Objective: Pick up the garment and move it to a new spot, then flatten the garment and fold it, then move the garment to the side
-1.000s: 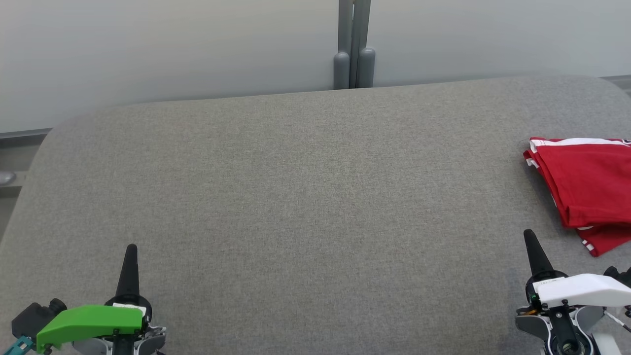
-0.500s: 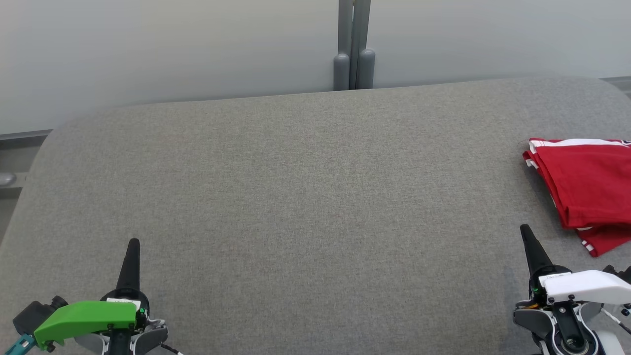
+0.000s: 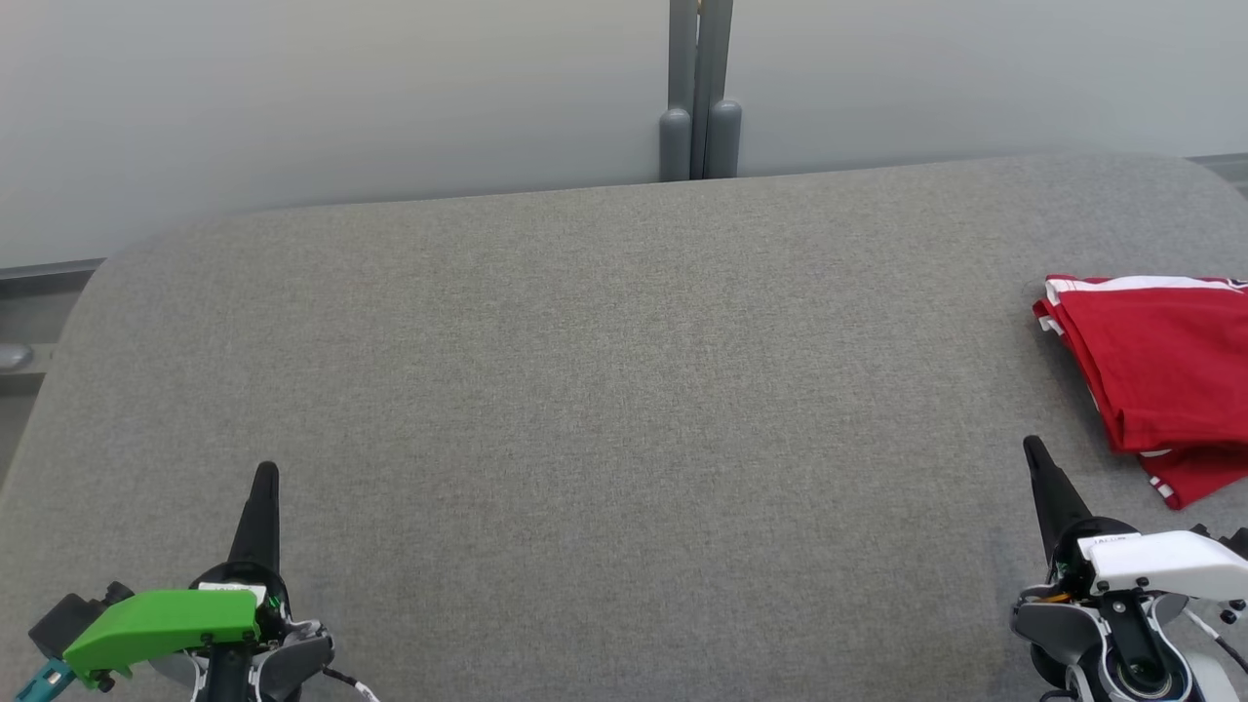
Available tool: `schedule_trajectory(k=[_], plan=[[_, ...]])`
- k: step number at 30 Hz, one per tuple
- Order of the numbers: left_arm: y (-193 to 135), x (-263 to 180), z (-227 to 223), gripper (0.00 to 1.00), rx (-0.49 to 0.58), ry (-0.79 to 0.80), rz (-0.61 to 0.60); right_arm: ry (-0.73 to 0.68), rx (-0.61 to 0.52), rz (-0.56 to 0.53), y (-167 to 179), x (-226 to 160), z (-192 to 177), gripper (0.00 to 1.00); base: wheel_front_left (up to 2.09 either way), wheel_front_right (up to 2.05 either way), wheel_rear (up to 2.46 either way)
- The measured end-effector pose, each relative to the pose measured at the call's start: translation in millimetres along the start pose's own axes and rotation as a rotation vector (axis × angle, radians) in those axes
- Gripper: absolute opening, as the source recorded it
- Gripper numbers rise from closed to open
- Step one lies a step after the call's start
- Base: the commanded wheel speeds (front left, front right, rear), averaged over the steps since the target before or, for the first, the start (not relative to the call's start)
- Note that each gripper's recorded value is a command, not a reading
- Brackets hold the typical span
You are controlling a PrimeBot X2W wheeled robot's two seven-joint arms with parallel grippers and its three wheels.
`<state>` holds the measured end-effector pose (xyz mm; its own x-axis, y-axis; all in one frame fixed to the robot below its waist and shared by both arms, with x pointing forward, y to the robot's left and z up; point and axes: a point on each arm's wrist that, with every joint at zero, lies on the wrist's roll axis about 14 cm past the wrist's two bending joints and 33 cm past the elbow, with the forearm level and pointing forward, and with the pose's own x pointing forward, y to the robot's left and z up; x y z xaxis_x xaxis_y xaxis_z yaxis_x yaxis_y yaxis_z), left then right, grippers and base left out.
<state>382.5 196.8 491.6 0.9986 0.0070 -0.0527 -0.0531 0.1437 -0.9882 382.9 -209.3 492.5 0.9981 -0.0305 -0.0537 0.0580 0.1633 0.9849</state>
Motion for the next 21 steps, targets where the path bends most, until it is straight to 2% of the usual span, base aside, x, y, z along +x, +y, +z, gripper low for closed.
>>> schedule_trajectory(k=[21], plan=[[-10.9,3.1,-0.7,0.00,-0.144,0.010,-0.037,0.020,0.164,0.044,11.2,1.1,-2.2,0.00,0.00,0.00,0.00]])
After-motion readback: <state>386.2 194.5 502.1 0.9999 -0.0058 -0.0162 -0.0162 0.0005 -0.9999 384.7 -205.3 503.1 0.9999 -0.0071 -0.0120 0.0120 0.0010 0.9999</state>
